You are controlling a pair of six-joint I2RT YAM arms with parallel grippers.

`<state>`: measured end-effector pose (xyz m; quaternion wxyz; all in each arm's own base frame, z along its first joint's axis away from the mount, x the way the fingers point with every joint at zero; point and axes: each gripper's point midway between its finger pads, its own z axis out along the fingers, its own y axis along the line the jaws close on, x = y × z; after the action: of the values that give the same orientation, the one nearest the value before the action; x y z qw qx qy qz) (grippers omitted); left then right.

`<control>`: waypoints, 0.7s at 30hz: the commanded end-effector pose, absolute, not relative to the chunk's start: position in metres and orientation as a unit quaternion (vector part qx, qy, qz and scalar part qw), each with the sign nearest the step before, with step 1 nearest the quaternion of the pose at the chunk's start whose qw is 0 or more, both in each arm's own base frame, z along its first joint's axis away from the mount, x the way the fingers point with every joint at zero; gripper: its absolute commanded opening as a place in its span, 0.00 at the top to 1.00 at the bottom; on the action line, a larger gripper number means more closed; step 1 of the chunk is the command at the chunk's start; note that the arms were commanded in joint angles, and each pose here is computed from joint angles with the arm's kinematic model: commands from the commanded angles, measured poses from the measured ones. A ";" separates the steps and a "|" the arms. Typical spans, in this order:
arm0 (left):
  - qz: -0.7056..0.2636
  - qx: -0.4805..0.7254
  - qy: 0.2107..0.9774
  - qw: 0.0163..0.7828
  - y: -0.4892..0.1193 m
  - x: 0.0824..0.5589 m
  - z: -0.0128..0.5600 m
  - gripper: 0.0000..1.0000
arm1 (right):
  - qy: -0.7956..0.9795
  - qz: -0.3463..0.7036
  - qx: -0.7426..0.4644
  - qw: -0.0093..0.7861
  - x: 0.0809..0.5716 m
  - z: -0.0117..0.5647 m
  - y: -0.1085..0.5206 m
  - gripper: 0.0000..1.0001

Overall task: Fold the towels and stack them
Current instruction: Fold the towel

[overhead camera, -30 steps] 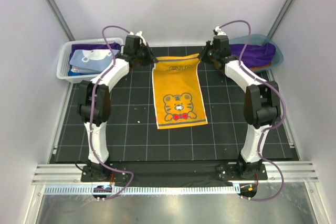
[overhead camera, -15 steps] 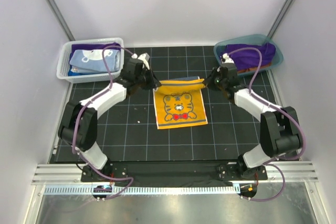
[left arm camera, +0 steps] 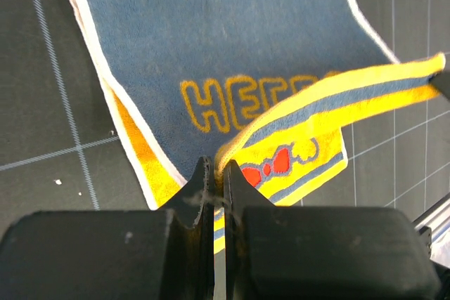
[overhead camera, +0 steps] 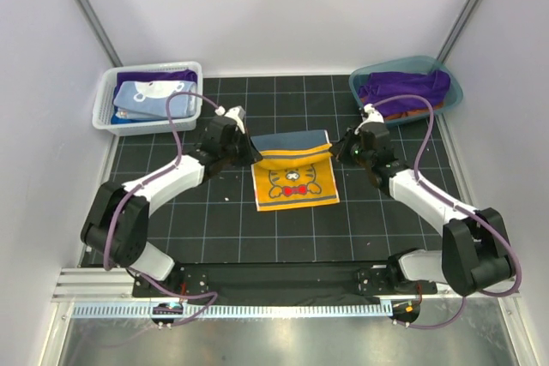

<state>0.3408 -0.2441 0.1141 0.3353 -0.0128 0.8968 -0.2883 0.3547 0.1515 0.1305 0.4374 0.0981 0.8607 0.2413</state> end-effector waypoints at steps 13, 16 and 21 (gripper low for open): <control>-0.306 -0.004 0.878 0.367 -0.243 0.330 0.138 1.00 | 0.858 0.214 0.104 0.455 0.338 0.126 0.143 0.99; -0.304 0.003 0.885 0.352 -0.247 0.320 0.122 1.00 | 0.861 0.215 0.106 0.449 0.333 0.118 0.142 0.99; -0.299 0.007 0.893 0.336 -0.252 0.309 0.103 1.00 | 0.865 0.210 0.109 0.442 0.324 0.104 0.139 0.99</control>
<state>0.3031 -0.2445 0.0967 0.3188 0.0055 0.9038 -0.2855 0.3194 0.1413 0.0913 0.4102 0.1015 0.8820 0.2086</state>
